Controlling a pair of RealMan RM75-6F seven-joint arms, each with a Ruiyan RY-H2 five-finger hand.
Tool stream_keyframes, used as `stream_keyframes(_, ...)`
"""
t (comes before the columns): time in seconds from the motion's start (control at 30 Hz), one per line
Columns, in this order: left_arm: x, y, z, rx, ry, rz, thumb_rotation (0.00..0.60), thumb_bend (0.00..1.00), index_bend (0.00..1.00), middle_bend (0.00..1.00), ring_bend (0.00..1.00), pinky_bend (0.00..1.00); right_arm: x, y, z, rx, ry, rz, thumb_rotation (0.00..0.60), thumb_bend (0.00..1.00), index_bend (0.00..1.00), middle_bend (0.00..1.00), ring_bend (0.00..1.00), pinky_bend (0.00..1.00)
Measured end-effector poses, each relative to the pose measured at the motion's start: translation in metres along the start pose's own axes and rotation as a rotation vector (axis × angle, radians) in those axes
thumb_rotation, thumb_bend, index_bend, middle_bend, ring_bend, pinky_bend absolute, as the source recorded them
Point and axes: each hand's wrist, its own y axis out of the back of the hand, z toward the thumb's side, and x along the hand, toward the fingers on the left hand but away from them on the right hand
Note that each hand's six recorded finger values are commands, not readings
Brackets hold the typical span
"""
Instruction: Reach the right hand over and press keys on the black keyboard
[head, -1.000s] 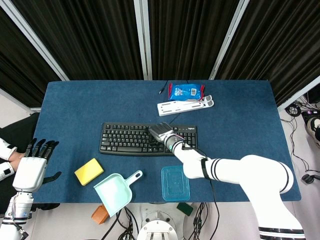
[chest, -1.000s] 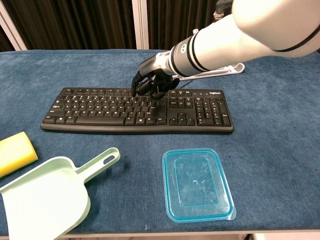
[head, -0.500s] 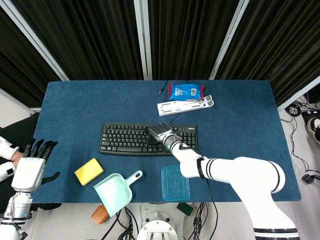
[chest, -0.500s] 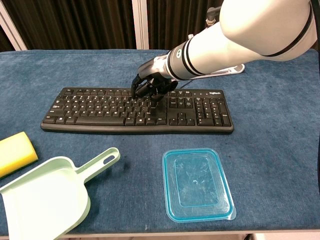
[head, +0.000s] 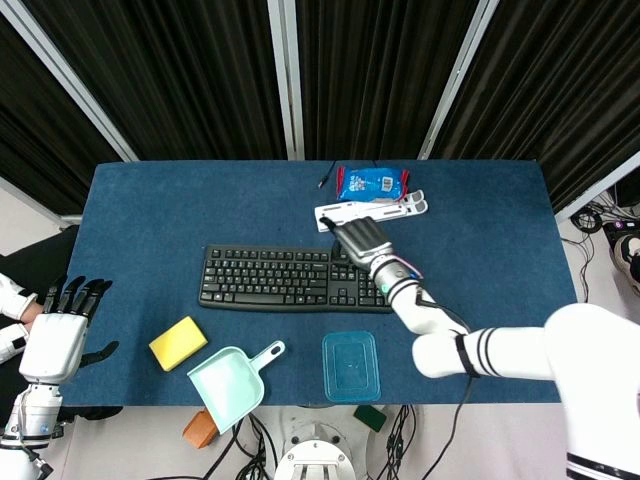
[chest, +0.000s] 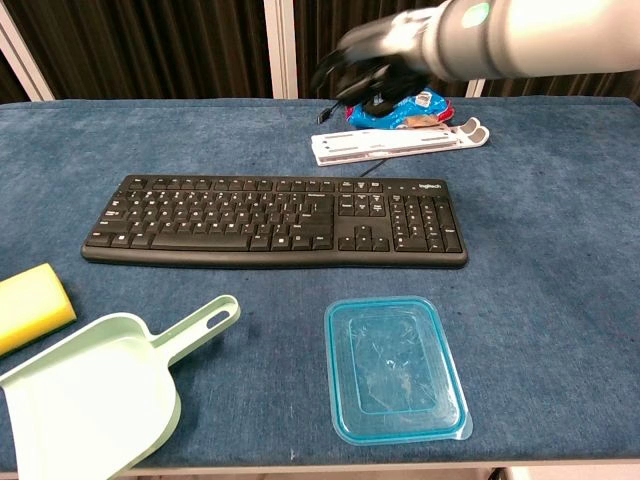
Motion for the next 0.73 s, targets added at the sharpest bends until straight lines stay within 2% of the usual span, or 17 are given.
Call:
stream_keyframes(0.07, -0.001, 0.000, 0.000, -0.002, 0.000, 0.003, 0.600, 0.10, 0.16, 0.16, 0.11, 0.00, 0.020, 0.006, -0.024, 0.006, -0.039, -0.074, 0.237, 0.59, 0.03, 0.68, 0.72, 0.79)
stream_keyframes(0.13, -0.001, 0.000, 0.000, -0.005, -0.001, 0.005, 0.600, 0.10, 0.16, 0.16, 0.11, 0.00, 0.046, 0.008, -0.053, 0.007, -0.087, -0.145, 0.238, 0.41, 0.00, 0.45, 0.47, 0.62)
stream_keyframes(0.2, -0.001, 0.000, 0.000, -0.008, -0.003, 0.009, 0.600, 0.10, 0.16, 0.16, 0.11, 0.00, 0.071, 0.005, -0.079, 0.001, -0.133, -0.199, 0.239, 0.28, 0.00, 0.28, 0.29, 0.44)
stream_keyframes(0.3, 0.000, 0.001, 0.002, -0.009, -0.008, 0.016, 0.600, 0.10, 0.16, 0.16, 0.11, 0.00, 0.116, -0.005, -0.119, -0.030, -0.205, -0.271, 0.238, 0.17, 0.00, 0.07, 0.07, 0.10)
stream_keyframes(0.33, 0.000, 0.001, 0.002, -0.010, -0.009, 0.019, 0.600, 0.10, 0.16, 0.16, 0.11, 0.00, 0.135, -0.010, -0.133, -0.050, -0.233, -0.297, 0.238, 0.15, 0.00, 0.03, 0.03, 0.04)
stream_keyframes(0.37, 0.000, 0.002, 0.002, -0.011, -0.010, 0.021, 0.600, 0.10, 0.16, 0.16, 0.11, 0.00, 0.148, -0.014, -0.142, -0.065, -0.252, -0.314, 0.238, 0.14, 0.00, 0.01, 0.00, 0.01)
stream_keyframes(0.53, 0.001, 0.003, 0.004, -0.010, -0.017, 0.027, 0.600, 0.10, 0.16, 0.16, 0.11, 0.00, 0.220, -0.042, -0.178, -0.142, -0.338, -0.380, 0.238, 0.12, 0.00, 0.00, 0.00, 0.00)
stream_keyframes(0.73, 0.001, 0.002, 0.006, -0.017, -0.019, 0.026, 0.600, 0.10, 0.16, 0.16, 0.11, 0.00, 0.273, -0.071, -0.189, -0.189, -0.369, -0.392, 0.239, 0.12, 0.00, 0.00, 0.00, 0.00)
